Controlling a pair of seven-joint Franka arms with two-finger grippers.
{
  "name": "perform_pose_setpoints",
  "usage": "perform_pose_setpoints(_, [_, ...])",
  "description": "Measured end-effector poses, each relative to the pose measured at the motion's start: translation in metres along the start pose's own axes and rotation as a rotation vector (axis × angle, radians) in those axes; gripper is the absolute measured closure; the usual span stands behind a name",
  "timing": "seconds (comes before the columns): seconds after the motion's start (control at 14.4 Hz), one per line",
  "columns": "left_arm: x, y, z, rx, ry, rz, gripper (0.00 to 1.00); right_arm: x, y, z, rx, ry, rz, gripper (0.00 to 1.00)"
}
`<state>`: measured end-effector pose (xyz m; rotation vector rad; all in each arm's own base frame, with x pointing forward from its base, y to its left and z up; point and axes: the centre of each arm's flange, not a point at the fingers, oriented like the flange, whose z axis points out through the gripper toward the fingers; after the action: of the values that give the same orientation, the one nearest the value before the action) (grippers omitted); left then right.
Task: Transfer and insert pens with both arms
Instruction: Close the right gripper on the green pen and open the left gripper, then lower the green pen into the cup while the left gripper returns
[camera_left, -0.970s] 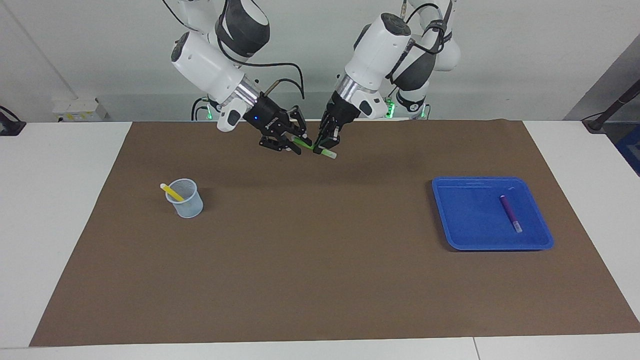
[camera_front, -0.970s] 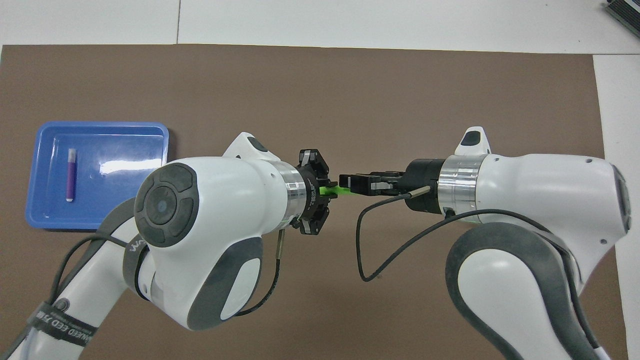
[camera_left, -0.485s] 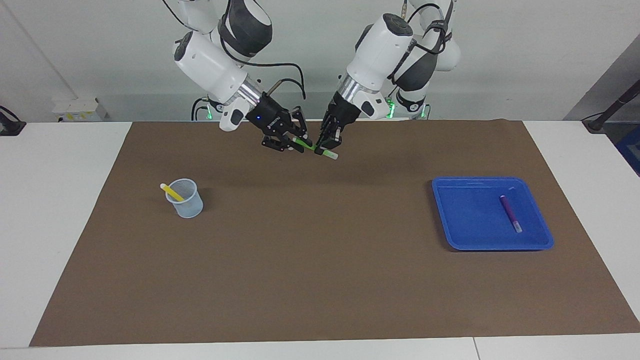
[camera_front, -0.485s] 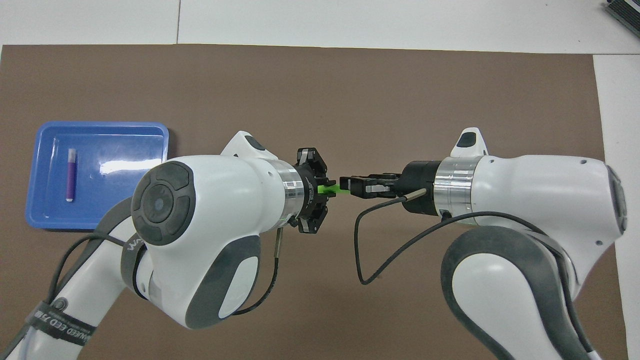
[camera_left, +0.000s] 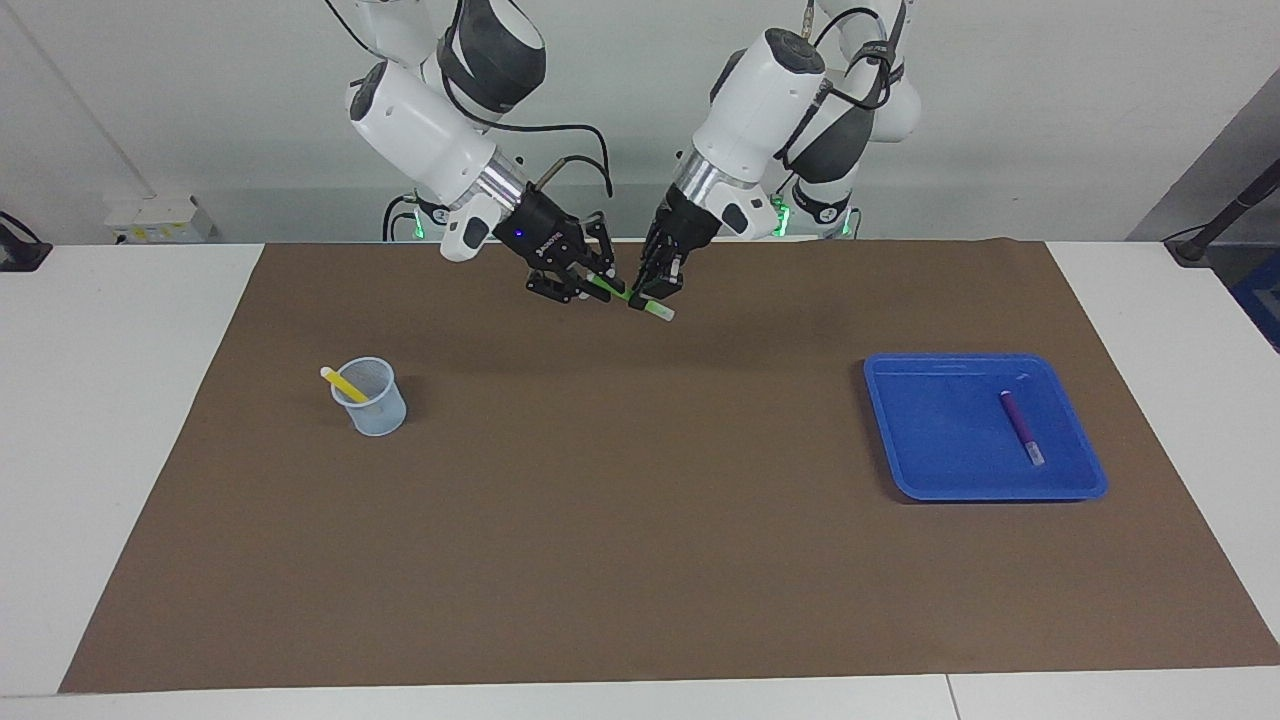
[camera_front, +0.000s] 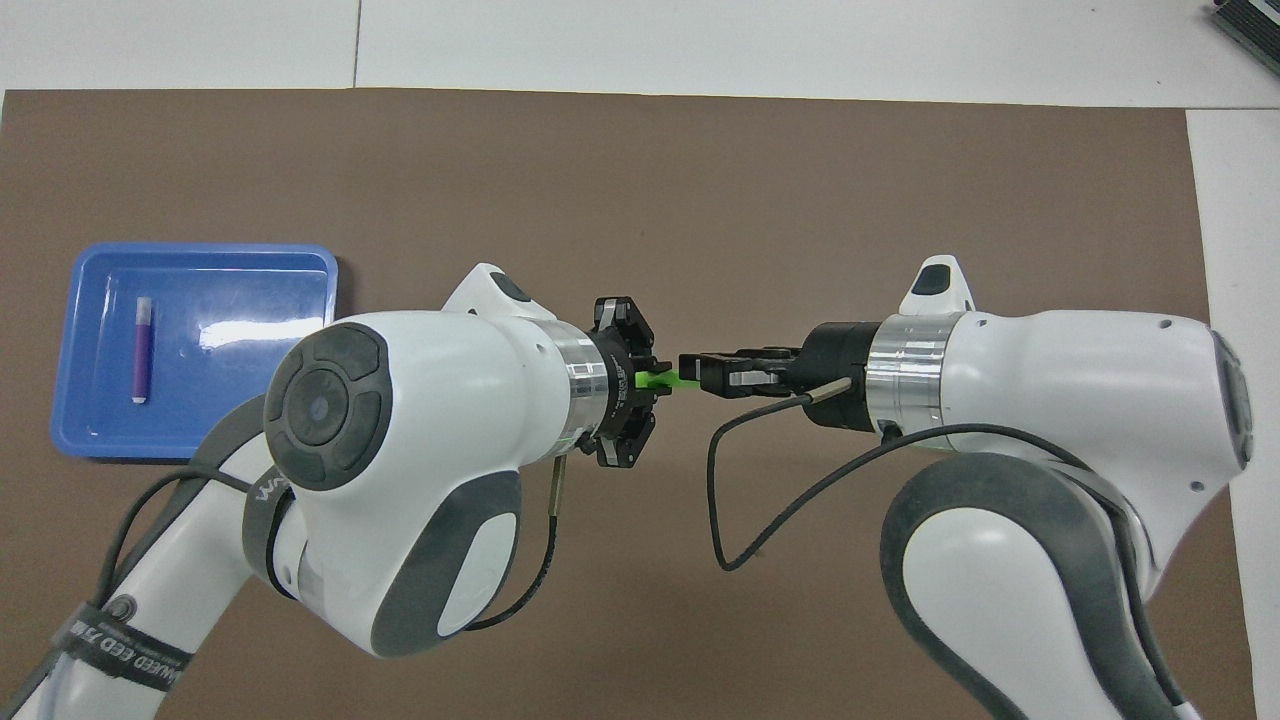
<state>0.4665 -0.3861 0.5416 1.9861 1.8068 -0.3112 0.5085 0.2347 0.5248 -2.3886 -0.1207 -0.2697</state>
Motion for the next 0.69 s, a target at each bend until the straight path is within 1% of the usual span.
perform_pose_setpoints(0.21, [-0.001,-0.001,0.001,0.001,-0.001,0.000,0.83,0.000,-0.002,-0.001,-0.018,-0.004,-0.021,0.78])
perform_pose_setpoints(0.35, [-0.002,-0.002,0.003,0.008,-0.005,-0.001,0.82,0.000,-0.007,-0.002,-0.057,-0.021,-0.055,0.78])
perform_pose_setpoints(0.42, [-0.003,-0.002,0.003,0.007,-0.006,0.000,0.80,0.000,-0.007,-0.003,-0.079,-0.036,-0.072,0.78])
perform_pose_setpoints(0.49, [-0.001,0.000,0.001,0.002,-0.007,-0.004,0.71,0.000,-0.002,-0.004,-0.107,-0.052,-0.084,0.78])
perform_pose_setpoints(0.55, [0.001,0.001,-0.002,-0.003,-0.007,-0.008,0.58,0.002,0.005,-0.007,-0.132,-0.059,-0.090,0.78])
perform_pose_setpoints(0.69, [0.006,0.006,-0.009,-0.015,-0.007,-0.018,0.37,0.004,0.014,-0.010,-0.158,-0.061,-0.093,0.78])
